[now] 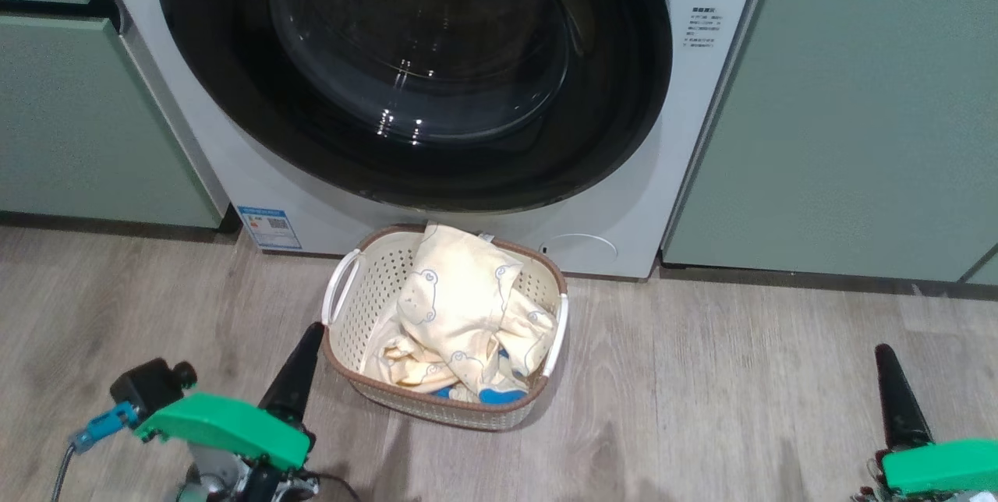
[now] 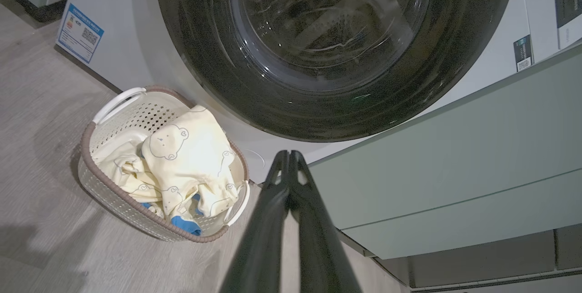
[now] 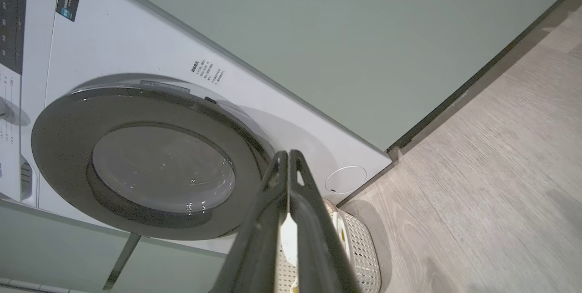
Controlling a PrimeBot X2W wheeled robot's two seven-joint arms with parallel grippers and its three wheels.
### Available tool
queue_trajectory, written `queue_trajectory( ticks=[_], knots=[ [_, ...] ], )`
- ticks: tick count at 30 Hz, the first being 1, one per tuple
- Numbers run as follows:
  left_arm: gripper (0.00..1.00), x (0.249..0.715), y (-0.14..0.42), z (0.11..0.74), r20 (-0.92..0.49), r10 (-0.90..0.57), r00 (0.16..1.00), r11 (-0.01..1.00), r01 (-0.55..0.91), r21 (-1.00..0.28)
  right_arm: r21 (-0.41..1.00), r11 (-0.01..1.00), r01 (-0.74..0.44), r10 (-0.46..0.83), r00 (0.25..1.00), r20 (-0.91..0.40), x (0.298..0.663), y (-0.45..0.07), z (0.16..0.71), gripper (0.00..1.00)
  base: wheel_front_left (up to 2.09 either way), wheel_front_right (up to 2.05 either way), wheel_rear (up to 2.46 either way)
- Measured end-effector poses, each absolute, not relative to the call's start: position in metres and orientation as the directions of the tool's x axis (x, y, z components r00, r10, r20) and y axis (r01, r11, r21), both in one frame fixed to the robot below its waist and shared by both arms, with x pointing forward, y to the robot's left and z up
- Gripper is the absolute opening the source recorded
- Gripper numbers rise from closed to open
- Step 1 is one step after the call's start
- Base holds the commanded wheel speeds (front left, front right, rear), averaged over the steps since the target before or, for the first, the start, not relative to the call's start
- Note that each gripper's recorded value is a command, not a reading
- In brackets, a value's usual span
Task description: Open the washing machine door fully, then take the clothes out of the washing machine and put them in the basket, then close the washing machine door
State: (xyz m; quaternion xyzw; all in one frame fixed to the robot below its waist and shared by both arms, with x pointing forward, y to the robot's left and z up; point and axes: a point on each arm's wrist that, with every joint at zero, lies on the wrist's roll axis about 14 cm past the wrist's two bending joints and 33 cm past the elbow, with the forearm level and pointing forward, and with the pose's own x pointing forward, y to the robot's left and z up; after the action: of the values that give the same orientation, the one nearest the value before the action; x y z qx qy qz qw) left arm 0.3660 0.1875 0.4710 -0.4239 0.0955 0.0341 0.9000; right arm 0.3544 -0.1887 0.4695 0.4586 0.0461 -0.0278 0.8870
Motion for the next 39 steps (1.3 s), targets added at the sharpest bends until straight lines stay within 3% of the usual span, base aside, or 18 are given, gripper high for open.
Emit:
queue_trajectory(
  ticks=[39],
  knots=[
    [0.0,0.371,0.187,0.471,-0.148,-0.043,0.988,0.203,-0.136,-0.97,0.979,0.168,0.119,-0.021,0.993,-0.117,0.365,-0.198,0.469,0.0,0.0,0.0,0.0]
  ],
)
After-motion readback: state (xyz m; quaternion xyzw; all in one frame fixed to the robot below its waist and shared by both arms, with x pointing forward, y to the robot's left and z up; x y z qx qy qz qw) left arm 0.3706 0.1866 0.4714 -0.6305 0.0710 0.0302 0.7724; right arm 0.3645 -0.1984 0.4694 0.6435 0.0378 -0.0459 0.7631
